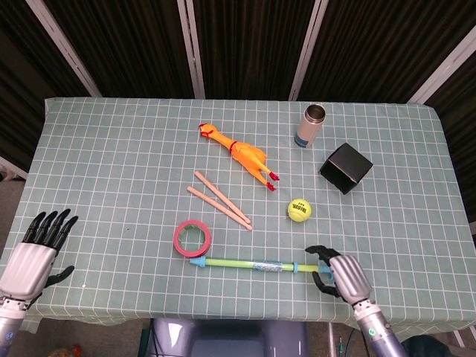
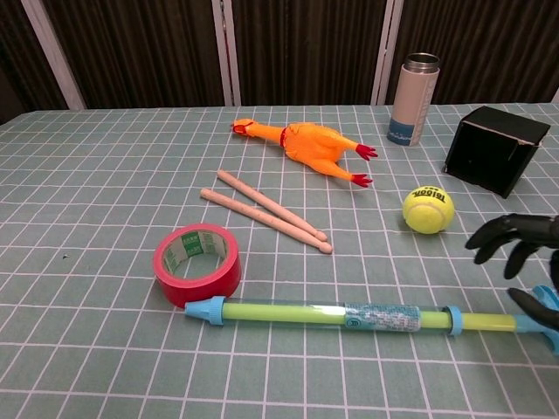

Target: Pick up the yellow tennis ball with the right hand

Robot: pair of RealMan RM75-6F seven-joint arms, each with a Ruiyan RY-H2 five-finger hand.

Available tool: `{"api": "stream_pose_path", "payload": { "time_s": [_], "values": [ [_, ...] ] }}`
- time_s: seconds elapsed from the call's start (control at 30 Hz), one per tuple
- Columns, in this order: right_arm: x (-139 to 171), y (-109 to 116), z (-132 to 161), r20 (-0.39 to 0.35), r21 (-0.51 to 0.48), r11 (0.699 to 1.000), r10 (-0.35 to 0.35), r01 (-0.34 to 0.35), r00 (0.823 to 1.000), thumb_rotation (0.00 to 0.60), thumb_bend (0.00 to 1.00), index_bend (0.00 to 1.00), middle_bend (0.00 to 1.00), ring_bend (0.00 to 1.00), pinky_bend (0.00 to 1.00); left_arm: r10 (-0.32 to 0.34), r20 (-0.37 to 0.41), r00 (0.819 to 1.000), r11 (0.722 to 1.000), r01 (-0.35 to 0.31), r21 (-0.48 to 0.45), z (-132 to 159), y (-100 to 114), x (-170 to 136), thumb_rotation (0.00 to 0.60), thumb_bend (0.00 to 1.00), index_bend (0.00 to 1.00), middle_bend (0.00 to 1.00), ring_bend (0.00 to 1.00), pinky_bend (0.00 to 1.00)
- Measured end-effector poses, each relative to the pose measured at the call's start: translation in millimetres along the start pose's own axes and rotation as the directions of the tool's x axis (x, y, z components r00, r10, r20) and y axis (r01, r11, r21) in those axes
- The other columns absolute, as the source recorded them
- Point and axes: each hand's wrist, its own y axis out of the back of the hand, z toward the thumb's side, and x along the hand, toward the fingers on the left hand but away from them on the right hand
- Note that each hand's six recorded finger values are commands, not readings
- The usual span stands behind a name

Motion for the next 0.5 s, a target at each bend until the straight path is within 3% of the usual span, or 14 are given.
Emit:
{"api": "stream_pose_path", "payload": {
  "time_s": [0.2, 0.5],
  "values": [
    [-26.9, -9.8, 14.3, -0.007, -0.07, 0.997, 0.03, -0.03, 1.0, 0.6, 0.51, 0.19, 0.24, 0.34, 0.65, 0.004, -0.009, 1.0, 1.0, -0.004, -0.002, -2.0, 0.7, 2.7, 0.6, 0.11, 0.0, 0.0, 0.0, 0.0],
    [-59.3, -12.8, 24.8, 0.001, -0.157, 0.986, 0.055, -0.054, 0.998, 0.6, 0.51, 0.12, 0.2, 0.31, 0.65, -0.006, -0.052, 0.999, 1.0, 0.005, -0.012, -13.6, -0.7, 5.6, 0.6, 0.11, 0.0, 0.0, 0.0, 0.0]
  ]
}}
